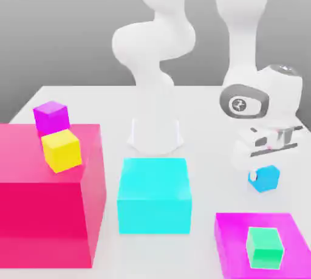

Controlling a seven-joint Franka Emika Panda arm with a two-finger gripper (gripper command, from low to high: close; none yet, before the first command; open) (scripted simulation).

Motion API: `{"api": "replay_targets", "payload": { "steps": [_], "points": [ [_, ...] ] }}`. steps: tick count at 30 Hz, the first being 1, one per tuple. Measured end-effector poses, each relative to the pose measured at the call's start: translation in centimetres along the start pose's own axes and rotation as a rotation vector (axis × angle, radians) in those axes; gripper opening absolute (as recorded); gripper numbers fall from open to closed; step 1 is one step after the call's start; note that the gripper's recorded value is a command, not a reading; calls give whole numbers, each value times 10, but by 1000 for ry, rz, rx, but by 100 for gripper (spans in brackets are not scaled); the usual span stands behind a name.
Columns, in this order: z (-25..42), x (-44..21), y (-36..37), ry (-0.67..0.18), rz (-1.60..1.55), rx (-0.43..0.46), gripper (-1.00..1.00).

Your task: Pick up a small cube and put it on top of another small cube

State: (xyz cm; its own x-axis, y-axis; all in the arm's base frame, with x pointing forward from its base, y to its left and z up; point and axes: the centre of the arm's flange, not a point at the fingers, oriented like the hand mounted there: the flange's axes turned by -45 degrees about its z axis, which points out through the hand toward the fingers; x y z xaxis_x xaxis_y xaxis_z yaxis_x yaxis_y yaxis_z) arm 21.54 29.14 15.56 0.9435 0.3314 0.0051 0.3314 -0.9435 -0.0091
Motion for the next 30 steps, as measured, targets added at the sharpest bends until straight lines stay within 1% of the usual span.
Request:
{"api": "replay_targets", "payload": {
  "steps": [7,9,11,14,19,23,28,30],
  "points": [
    [-37,-3,1,-2,-8,-6,-100],
    [-50,6,3,-1,-13,-16,-100],
    [-68,50,56,2,128,-28,-100],
    [-101,93,115,4,239,-44,-100],
    [-167,130,238,3,437,-53,-100],
    [-220,121,339,0,591,-44,-100],
    [-284,68,451,0,775,-16,-100],
    [-281,46,484,1,832,-8,-100]
  ]
}}
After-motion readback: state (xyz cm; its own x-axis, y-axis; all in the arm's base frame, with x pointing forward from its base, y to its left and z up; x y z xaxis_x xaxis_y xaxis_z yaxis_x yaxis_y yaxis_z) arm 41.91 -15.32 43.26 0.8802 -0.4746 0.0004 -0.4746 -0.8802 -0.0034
